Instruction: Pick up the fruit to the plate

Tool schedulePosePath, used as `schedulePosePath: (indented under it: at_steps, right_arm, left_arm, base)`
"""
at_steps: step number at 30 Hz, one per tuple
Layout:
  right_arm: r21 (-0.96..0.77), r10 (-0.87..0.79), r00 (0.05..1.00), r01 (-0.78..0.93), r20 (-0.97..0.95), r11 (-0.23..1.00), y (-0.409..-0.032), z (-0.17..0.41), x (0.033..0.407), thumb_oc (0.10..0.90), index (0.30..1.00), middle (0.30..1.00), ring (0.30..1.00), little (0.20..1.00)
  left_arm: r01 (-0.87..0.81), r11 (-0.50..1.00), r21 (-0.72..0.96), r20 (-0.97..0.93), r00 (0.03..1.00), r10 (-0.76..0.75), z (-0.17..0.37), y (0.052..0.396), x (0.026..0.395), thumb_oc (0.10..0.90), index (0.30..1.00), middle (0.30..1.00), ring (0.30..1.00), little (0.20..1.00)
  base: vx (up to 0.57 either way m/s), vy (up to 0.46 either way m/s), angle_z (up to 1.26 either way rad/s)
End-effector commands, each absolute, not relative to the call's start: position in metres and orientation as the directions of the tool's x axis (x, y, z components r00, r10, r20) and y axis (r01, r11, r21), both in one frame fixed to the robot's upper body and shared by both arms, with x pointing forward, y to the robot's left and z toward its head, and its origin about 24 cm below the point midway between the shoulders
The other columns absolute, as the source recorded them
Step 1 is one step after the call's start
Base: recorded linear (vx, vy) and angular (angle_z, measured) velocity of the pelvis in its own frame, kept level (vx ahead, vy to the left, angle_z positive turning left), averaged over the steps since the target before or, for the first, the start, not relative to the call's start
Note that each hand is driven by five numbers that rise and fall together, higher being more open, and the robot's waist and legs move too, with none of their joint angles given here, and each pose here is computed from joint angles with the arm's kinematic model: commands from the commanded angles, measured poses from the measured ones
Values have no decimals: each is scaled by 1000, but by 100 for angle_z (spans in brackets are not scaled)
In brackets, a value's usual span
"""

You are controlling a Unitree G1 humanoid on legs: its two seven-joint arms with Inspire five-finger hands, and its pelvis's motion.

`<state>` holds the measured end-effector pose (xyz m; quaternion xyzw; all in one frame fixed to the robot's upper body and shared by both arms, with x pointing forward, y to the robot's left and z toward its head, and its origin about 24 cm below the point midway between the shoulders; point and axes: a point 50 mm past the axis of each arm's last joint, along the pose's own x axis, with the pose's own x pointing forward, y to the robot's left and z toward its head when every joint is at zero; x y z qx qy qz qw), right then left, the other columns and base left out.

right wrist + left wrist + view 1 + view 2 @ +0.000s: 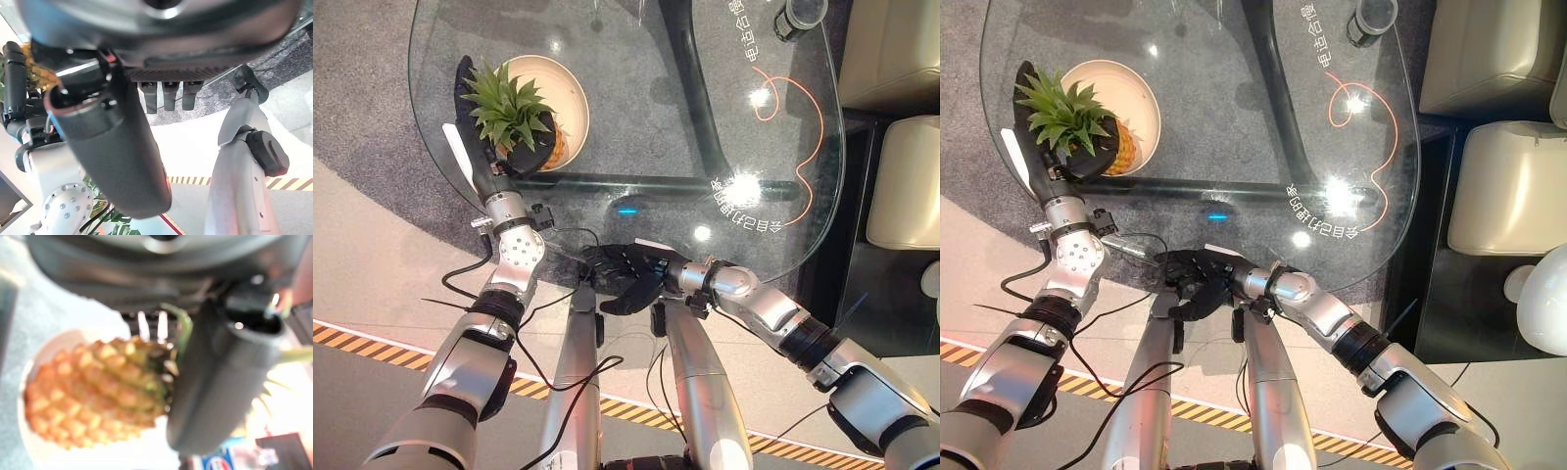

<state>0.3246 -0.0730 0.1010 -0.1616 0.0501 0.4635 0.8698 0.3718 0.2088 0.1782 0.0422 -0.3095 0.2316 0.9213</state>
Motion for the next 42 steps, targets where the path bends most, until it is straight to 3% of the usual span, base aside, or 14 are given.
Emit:
schedulePosePath:
  at_steps: [1, 15, 29, 42]
  right_arm:
    - [-220, 880, 466, -871, -85, 440, -50, 115, 301, 800, 900, 900, 900, 900]
    - [-212, 881, 467, -870, -70, 445, -50, 114, 298, 800, 900, 900, 900, 900]
    - [-195, 860, 506, -852, -67, 486, -57, 104, 296, 800, 900, 900, 900, 900]
    - [-162, 839, 537, -839, -91, 519, -67, 90, 290, 800, 900, 900, 900, 900]
  left_arm:
    - [-468, 870, -158, 625, 634, 455, 190, 226, 364, 800, 900, 900, 900, 900]
    - [-405, 906, -120, 583, 711, 394, 179, 227, 364, 800, 900, 900, 900, 900]
    - [-362, 918, -159, 392, 830, 396, 127, 241, 351, 800, 900, 900, 900, 900]
    - [-381, 908, -176, 246, 876, 415, 80, 248, 330, 800, 900, 900, 900, 900]
  base:
    - [0, 0, 0]
    - [10, -14, 0]
    - [14, -58, 3]
    - [20, -31, 3]
